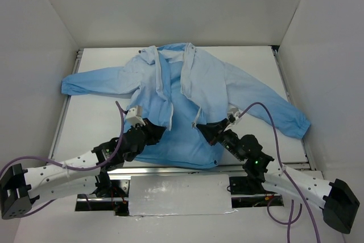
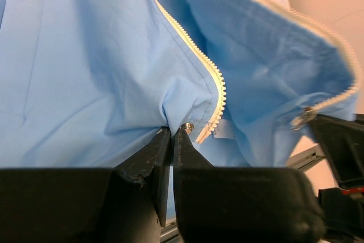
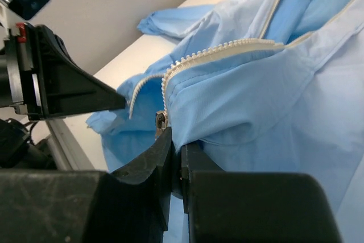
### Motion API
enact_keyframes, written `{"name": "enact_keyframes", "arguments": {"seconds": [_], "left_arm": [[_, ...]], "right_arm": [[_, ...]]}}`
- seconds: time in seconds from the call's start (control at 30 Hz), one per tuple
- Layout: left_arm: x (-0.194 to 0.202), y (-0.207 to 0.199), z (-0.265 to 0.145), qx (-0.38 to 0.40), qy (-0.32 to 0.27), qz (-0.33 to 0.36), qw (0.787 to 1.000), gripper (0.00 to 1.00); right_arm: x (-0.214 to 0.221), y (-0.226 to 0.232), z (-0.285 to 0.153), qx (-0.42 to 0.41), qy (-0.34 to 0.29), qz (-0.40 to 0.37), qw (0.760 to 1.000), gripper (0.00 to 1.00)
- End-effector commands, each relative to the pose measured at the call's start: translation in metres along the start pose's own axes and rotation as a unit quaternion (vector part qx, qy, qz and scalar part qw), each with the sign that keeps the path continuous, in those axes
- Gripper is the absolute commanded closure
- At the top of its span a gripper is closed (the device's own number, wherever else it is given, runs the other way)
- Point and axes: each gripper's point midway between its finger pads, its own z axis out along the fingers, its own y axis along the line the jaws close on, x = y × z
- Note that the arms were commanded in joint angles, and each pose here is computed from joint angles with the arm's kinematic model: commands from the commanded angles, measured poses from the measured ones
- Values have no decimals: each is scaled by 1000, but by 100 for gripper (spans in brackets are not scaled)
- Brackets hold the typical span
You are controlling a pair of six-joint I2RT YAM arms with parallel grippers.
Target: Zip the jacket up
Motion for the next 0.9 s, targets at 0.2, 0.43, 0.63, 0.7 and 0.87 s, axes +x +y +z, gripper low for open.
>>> {"name": "enact_keyframes", "arguments": {"seconds": [0.2,0.43,0.63,0.7,0.87], "left_arm": [[-46,-56,-9,119,-82,-35,989,100],[-36,-65,1,144,-76,-48,986,100],[-26,-66,3,154,-60,-50,985,100],[-22,-63,3,149,-53,-51,986,100],[-4,-58,9,135,-16,-47,990,100]], "right_arm": [[24,26,4,5,83,230,970,100],[26,39,-4,-33,70,317,945,100],[32,38,3,-30,84,282,955,100],[36,38,4,-32,89,280,955,100],[30,41,5,-57,63,271,959,100]]}}
